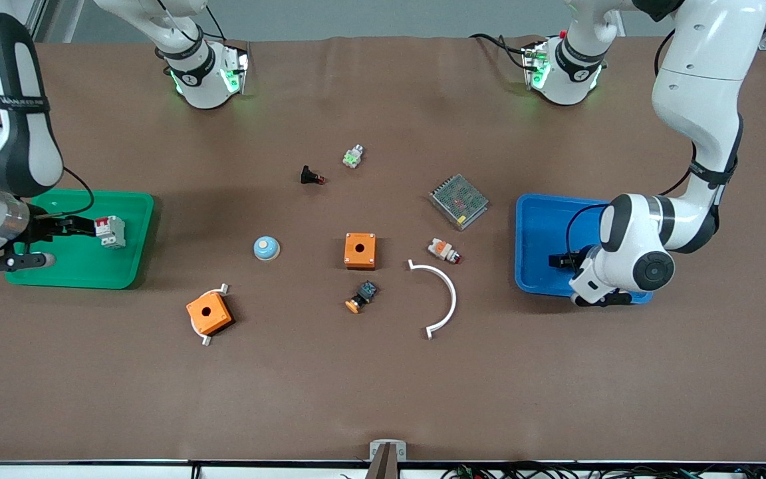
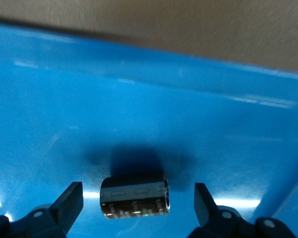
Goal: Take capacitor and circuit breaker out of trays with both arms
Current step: 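Grasp the capacitor with the left gripper while the right gripper grasps the breaker, then carry the capacitor and the breaker out of the trays toward the table middle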
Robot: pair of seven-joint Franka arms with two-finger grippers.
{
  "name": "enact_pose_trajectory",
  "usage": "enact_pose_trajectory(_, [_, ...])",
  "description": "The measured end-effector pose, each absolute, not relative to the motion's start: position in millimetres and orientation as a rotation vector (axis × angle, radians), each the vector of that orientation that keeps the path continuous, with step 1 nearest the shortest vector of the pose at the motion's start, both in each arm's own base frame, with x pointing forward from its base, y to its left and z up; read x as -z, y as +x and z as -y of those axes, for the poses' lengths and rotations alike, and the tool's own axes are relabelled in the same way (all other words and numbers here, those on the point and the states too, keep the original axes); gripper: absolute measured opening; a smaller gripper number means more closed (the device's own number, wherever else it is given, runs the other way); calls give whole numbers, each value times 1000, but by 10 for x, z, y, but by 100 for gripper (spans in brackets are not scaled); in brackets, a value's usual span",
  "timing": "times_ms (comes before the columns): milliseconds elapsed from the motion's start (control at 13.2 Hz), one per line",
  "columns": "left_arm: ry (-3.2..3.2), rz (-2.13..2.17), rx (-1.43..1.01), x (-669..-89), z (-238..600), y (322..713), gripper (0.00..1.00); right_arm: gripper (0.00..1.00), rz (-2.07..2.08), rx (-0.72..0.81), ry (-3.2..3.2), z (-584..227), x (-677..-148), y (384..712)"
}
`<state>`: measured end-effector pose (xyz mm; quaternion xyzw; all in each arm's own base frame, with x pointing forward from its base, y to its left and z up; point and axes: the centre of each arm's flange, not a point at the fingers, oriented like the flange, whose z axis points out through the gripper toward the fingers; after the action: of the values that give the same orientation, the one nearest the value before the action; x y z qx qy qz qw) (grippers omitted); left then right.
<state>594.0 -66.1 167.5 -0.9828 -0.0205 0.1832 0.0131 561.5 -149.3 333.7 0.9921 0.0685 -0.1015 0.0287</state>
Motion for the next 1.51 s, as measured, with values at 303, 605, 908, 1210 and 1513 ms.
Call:
enact_pose_trajectory(303, [-3057, 93, -562, -1779, 636, 5903, 72, 100, -275, 286, 3012, 1533, -2952, 5458])
enact_pose_trajectory(605, [-3055, 132, -542, -1865, 653, 5922, 51, 100, -314, 293, 3002, 1597, -2456, 5154])
enact_pose_trajectory(908, [-3101, 174, -399, -2264, 1001, 6190, 51, 77, -388, 324, 3004, 1773, -2194, 5056])
enact_pose_trajectory(1210, [-3164, 335, -236, -2822, 1819, 6413, 51, 46, -423, 338, 3002, 1784, -2017, 5044])
enact_pose_trajectory(1513, [-3211, 521, -229, -2875, 2792, 6375, 51, 40, -444, 359, 3000, 1725, -2092, 5131])
